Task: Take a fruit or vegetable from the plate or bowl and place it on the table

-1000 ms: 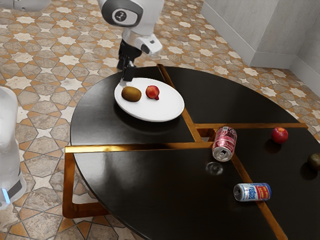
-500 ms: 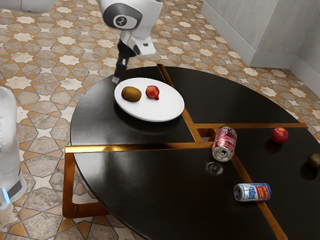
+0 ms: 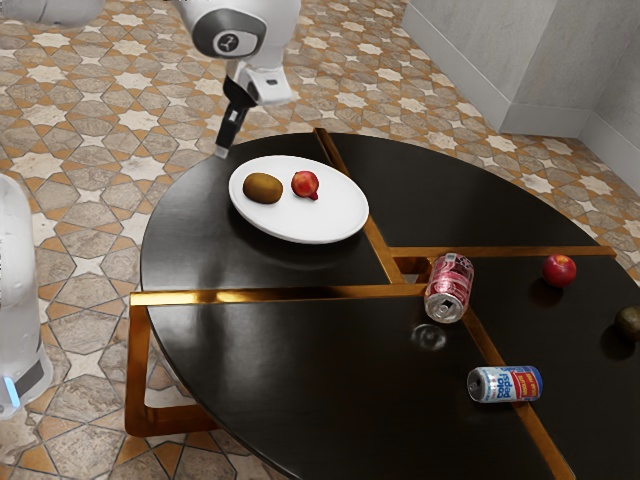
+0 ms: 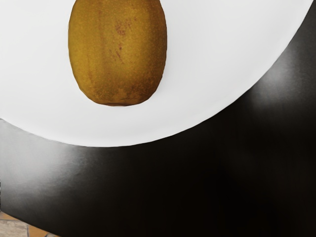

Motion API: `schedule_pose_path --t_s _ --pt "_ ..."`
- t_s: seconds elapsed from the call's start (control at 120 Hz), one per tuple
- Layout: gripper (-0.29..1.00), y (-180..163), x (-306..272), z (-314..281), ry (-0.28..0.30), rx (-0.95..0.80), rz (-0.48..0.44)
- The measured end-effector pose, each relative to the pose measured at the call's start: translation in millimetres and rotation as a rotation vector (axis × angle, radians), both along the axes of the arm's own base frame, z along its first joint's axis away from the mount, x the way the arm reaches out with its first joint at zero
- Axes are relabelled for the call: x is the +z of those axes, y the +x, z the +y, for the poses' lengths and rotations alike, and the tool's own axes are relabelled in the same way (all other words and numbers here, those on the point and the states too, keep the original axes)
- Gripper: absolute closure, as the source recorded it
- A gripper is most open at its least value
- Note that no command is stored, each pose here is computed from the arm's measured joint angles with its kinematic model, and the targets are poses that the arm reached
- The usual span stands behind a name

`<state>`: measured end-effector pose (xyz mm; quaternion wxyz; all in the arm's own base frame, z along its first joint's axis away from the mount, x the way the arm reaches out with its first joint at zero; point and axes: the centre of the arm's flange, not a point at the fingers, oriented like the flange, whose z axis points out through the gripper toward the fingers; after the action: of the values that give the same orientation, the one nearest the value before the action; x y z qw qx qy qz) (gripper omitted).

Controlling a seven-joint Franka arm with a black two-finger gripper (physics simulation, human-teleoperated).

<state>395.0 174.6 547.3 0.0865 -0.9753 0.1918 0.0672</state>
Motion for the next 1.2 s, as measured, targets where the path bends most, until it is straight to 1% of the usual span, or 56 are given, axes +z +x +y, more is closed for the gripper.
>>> schedule_pose_path --t_s 0.117,0.258,0.375,0.65,0.925,1.2 --pt "0.0 8.1 -11.1 16.3 -0.02 -0.006 -0.004" --pt "0.0 39.0 -16.1 19.3 -0.038 -0.042 -0.016" --pt "0.0 49.8 -25.0 25.9 -0.072 -0.045 -0.034" --pt "0.0 57.2 -41.1 22.9 -0.133 -0.066 -0.071" --pt "0.0 62.6 -61.4 29.5 -0.175 -0.047 -0.086" --pt "0.0 67.1 -84.4 33.1 -0.201 -0.019 -0.085"
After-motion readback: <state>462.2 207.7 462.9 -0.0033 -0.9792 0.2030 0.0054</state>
